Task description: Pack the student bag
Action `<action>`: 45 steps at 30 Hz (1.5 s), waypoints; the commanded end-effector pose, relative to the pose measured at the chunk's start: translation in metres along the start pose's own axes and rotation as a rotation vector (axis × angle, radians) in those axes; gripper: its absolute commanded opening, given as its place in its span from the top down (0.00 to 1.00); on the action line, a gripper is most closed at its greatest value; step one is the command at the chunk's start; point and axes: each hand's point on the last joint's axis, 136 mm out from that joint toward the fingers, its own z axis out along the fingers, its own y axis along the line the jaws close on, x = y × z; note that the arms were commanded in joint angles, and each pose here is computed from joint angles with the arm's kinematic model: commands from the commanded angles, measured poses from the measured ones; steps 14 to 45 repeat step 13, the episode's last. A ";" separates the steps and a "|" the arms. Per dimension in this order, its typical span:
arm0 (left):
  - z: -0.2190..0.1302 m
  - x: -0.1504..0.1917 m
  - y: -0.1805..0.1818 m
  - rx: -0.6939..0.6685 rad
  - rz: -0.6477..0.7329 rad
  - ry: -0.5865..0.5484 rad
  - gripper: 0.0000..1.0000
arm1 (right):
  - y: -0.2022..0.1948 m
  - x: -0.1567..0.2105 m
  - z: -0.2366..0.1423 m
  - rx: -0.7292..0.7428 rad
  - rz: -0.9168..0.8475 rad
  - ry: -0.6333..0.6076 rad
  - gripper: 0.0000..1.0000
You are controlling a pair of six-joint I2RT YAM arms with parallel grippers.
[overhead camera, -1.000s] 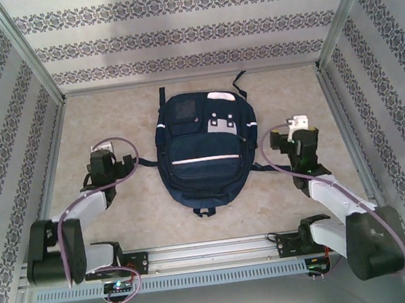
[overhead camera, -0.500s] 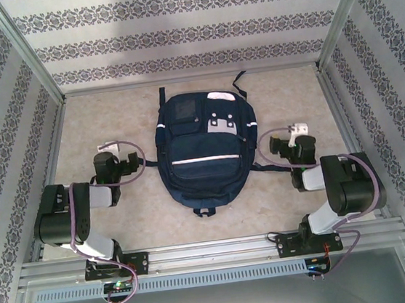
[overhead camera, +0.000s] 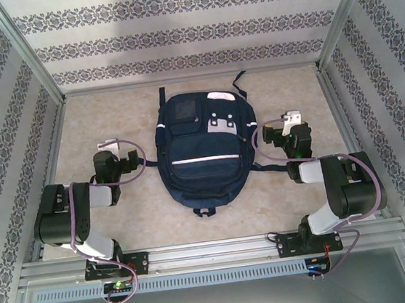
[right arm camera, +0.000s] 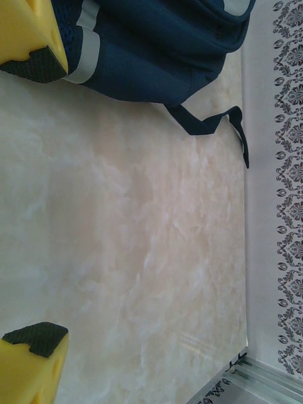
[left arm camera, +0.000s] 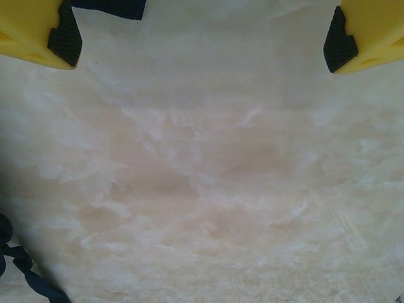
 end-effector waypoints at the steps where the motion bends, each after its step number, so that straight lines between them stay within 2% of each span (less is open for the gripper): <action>1: 0.000 -0.019 -0.006 0.022 0.017 -0.066 0.01 | 0.002 -0.003 -0.002 -0.008 -0.017 -0.010 0.02; 45: 0.000 -0.020 -0.009 0.038 0.024 -0.064 0.01 | 0.002 -0.003 -0.002 -0.008 -0.019 -0.011 0.02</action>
